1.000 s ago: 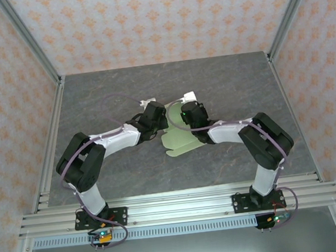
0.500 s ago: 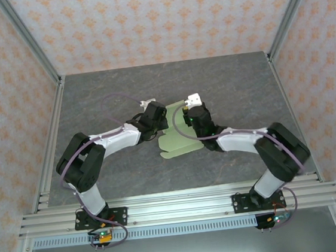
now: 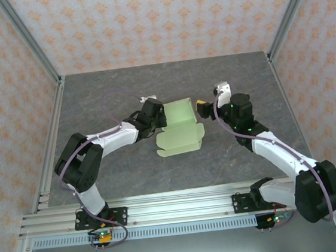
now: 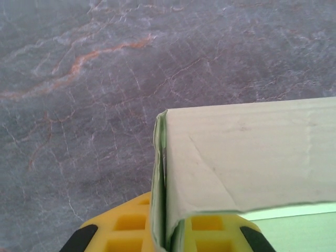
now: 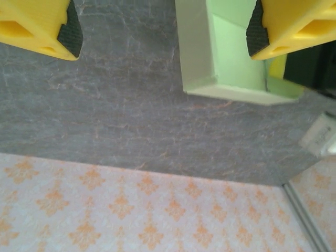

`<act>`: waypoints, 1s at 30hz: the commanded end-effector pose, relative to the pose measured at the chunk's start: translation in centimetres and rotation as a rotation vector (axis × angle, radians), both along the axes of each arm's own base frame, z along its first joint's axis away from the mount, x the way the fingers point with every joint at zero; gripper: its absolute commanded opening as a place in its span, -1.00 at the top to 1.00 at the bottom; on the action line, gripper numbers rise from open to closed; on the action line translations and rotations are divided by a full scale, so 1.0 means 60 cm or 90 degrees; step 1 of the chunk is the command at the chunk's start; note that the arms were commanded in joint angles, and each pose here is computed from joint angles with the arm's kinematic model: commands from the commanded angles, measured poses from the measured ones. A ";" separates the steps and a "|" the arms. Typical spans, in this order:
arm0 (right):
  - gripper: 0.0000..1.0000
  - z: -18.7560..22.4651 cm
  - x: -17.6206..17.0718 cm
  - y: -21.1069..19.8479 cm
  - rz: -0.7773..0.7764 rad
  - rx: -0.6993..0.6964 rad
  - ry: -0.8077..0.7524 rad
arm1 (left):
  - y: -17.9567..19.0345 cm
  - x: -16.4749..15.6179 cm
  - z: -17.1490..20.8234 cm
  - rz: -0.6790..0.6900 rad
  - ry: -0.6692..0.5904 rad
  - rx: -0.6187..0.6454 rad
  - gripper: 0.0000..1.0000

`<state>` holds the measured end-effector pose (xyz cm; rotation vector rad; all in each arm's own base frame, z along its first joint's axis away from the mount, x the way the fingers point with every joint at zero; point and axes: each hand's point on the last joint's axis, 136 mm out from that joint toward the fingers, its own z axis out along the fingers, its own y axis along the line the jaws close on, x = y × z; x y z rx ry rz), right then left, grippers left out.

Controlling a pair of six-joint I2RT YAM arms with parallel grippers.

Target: Fold the paper box

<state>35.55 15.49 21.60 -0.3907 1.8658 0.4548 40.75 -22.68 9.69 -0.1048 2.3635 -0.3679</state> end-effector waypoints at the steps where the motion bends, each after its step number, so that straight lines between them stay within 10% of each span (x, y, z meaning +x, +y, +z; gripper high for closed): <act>1: -0.68 -0.046 -0.046 0.054 0.190 -0.034 0.097 | -0.009 0.006 0.051 -0.057 -0.059 -0.019 1.00; 19: -0.44 -0.133 -0.055 0.079 0.341 -0.131 0.265 | -0.070 -0.001 0.062 -0.249 -0.106 -0.056 1.00; 30: 0.36 -0.131 -0.037 0.086 0.298 -0.075 0.262 | -0.071 0.005 0.054 -0.243 -0.095 -0.065 1.00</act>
